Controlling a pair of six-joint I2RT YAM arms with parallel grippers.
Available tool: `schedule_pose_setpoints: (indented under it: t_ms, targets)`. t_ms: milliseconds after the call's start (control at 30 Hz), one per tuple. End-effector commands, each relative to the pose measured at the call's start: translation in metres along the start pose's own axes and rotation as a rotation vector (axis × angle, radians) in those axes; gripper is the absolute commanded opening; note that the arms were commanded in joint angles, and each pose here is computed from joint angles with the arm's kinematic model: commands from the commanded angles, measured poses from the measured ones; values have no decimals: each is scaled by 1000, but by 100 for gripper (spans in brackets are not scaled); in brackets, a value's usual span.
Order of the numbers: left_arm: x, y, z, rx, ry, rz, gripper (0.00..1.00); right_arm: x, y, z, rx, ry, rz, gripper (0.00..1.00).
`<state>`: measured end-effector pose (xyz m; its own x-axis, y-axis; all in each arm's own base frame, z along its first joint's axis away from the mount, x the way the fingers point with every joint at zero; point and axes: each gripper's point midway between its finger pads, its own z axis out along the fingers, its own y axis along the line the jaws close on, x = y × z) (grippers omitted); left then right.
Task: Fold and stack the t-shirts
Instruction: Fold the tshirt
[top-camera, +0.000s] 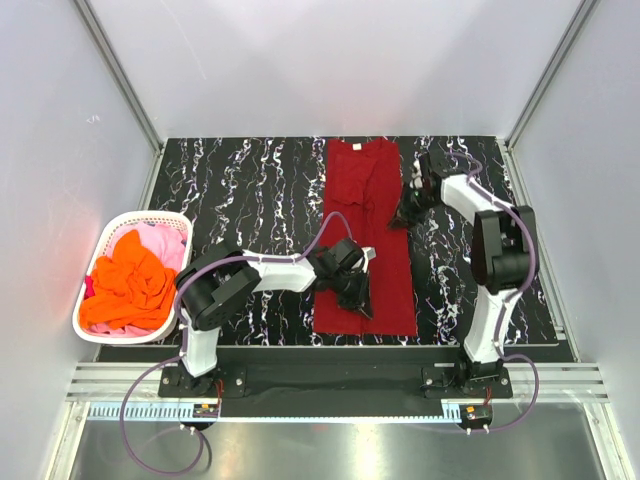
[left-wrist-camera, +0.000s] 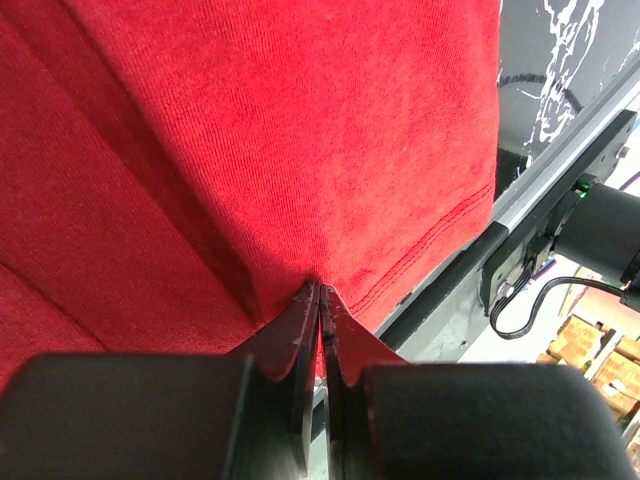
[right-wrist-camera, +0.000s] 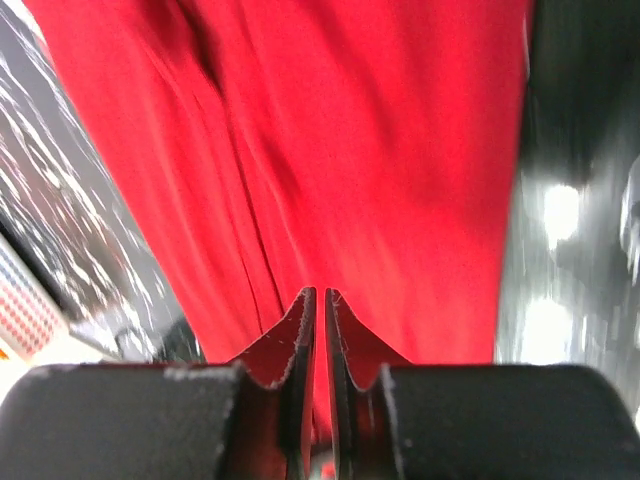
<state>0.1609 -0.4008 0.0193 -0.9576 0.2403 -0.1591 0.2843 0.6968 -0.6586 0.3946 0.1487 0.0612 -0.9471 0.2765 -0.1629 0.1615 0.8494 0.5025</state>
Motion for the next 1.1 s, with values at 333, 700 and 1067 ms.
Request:
schedule_pose_setpoints:
  t_ms: [333, 700, 1067]
  targets:
    - [-3, 35, 10, -175, -18, -46, 7, -119, 24, 60, -54, -144, -61, 12]
    - [-19, 55, 2, -245, -30, -68, 7, -149, 11, 115, -28, -113, 13, 10]
    - [-43, 20, -11, -115, -47, -34, 9, -170, 44, 46, -94, -175, 20, 14]
